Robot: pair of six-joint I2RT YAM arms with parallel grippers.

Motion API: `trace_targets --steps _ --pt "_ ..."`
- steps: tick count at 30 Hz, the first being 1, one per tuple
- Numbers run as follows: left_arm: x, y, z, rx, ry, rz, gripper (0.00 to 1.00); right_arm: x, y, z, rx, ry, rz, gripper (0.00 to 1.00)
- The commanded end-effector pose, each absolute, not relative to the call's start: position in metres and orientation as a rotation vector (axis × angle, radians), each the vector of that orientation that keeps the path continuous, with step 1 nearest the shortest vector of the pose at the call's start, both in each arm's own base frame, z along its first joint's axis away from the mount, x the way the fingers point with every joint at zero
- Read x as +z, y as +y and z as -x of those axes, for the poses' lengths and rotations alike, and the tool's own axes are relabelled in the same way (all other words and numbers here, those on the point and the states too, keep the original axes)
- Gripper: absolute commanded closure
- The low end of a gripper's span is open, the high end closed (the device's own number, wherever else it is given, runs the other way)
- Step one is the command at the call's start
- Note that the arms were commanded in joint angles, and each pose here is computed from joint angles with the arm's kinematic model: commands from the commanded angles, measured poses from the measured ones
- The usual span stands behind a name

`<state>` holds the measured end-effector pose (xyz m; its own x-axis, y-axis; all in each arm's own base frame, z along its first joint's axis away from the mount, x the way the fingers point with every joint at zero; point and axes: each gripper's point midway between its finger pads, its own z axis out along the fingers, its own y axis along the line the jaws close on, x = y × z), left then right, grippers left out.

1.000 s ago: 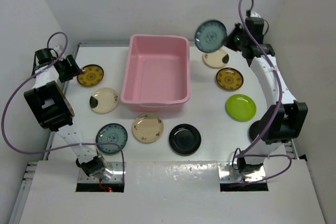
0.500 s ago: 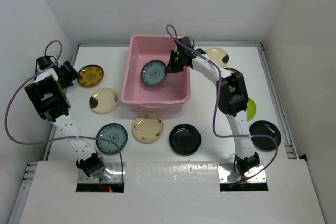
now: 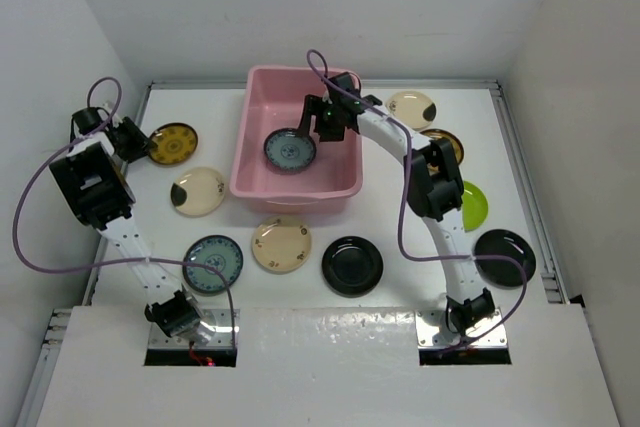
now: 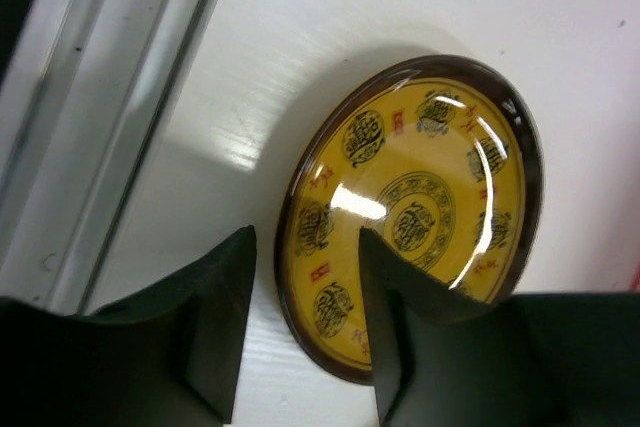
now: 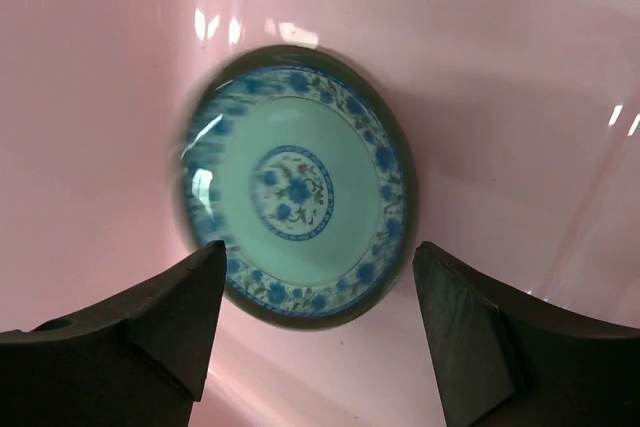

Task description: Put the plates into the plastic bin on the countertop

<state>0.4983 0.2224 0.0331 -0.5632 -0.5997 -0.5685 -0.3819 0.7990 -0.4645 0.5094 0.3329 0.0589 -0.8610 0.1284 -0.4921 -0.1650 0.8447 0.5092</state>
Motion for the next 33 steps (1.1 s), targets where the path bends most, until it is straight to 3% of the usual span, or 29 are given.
trace_targets --steps 1,5,6,12,21,33 --pt "-0.018 0.204 -0.481 -0.44 2.344 0.796 0.61 0.115 0.331 -0.514 0.749 2.378 0.09 0.25" --pt "-0.023 0.196 -0.487 -0.488 2.354 0.777 0.88 0.127 0.326 -0.509 0.729 2.36 0.112 0.25" --pt "-0.019 0.198 -0.49 -0.483 2.345 0.77 1.0 0.133 0.324 -0.508 0.729 2.351 0.108 0.24" --pt "-0.012 0.199 -0.496 -0.449 2.344 0.719 1.0 0.158 0.311 -0.5 0.728 2.315 0.1 0.24" --pt "0.06 0.185 -0.511 -0.548 2.208 0.589 1.0 0.17 0.283 -0.486 0.703 2.293 0.085 0.24" --pt "0.184 0.171 -0.53 -0.327 2.068 0.301 1.0 0.174 0.25 -0.472 0.704 2.286 0.021 0.24"
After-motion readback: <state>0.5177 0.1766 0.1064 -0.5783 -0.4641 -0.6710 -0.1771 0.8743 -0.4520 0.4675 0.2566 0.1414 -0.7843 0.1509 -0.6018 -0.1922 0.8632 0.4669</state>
